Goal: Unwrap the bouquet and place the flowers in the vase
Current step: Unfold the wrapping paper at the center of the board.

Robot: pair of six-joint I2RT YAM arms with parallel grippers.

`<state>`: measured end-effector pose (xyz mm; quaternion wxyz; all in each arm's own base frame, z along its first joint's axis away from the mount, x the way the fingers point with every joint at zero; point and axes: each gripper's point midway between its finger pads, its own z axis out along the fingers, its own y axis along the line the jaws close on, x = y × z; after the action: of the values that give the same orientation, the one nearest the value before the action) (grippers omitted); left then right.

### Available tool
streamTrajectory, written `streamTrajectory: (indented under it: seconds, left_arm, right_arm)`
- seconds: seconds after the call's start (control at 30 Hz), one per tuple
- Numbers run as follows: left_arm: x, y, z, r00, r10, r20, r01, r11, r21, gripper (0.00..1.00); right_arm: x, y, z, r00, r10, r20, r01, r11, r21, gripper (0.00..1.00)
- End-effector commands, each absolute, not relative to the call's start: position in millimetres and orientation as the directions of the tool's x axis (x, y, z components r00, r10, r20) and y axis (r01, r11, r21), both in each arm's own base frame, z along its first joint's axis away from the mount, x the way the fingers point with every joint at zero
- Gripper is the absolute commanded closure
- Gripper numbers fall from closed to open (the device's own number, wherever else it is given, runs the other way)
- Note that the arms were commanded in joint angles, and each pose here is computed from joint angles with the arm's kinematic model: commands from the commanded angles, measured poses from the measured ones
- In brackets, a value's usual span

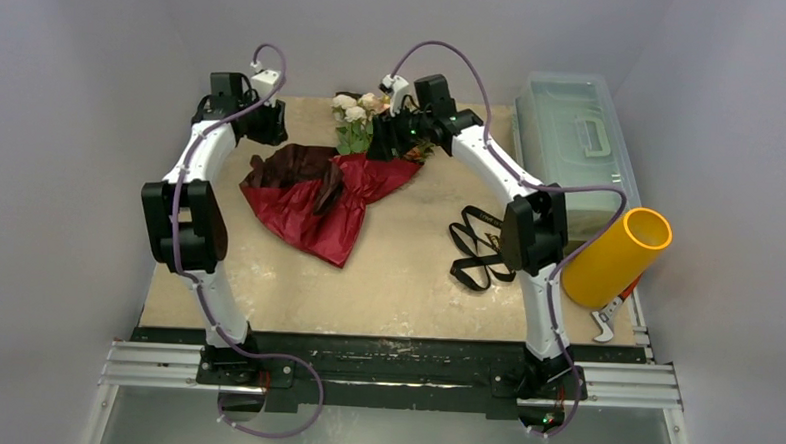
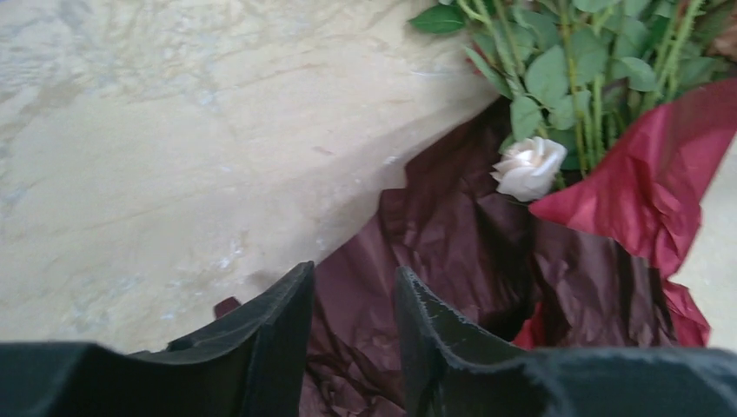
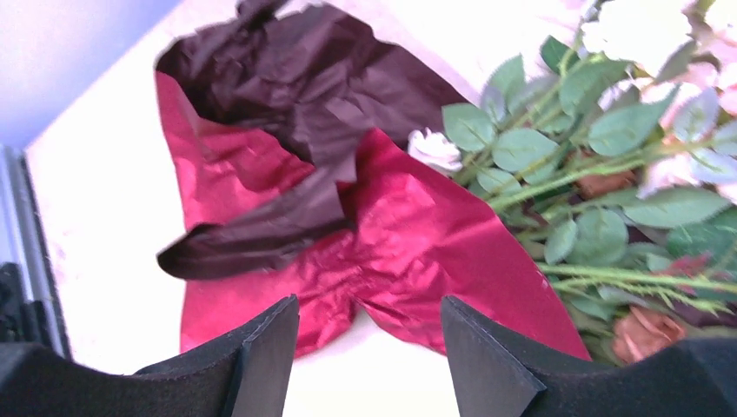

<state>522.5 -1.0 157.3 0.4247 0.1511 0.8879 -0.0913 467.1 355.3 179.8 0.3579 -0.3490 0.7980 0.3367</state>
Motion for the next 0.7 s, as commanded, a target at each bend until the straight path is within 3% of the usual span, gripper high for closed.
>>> streamTrajectory:
  seconds: [0.0,0.13,0.27,0.43,0.53,0.67]
  left_arm:
    - [499.4,-24.3,145.5,-0.651,0.126,-0.748,0.397,0.897,-0.194,0.66]
    - [491.5,-25.3,119.9,-0.695,0.113,-0.71,0.378,0.898,-0.227,0.74]
    - [491.5,-20.3,92.9,-0.747,0.077,-0.66,0.318,0.914,-0.253,0.74]
    - [491.1,-14.2,63.2,-0.789,0.064,-0.611,0.27,0.929,-0.251,0.68]
    - [493.6,-14.8,58.7,-0.786,0.053,-0.615,0.262,0.931,-0.254,0.57]
    - [493.5,-14.7,51.0,-0.793,0.05,-0.607,0.255,0.933,-0.256,0.55]
  right_arm:
    - [458.8,393.0,202.0,-0.534,-0.238,-0.811,-0.795,0.467,0.387,0.34]
    - [460.5,414.8,199.2,-0.548,-0.223,-0.806,-0.793,0.446,0.415,0.32]
    - [457.7,430.1,182.0,-0.545,-0.242,-0.803,-0.802,0.431,0.414,0.29]
    - [459.4,442.5,155.9,-0.519,-0.284,-0.806,-0.804,0.484,0.346,0.27]
    - [461.0,448.1,150.2,-0.531,-0.272,-0.803,-0.794,0.492,0.358,0.26]
    - [461.3,458.0,146.1,-0.536,-0.251,-0.806,-0.789,0.488,0.373,0.26]
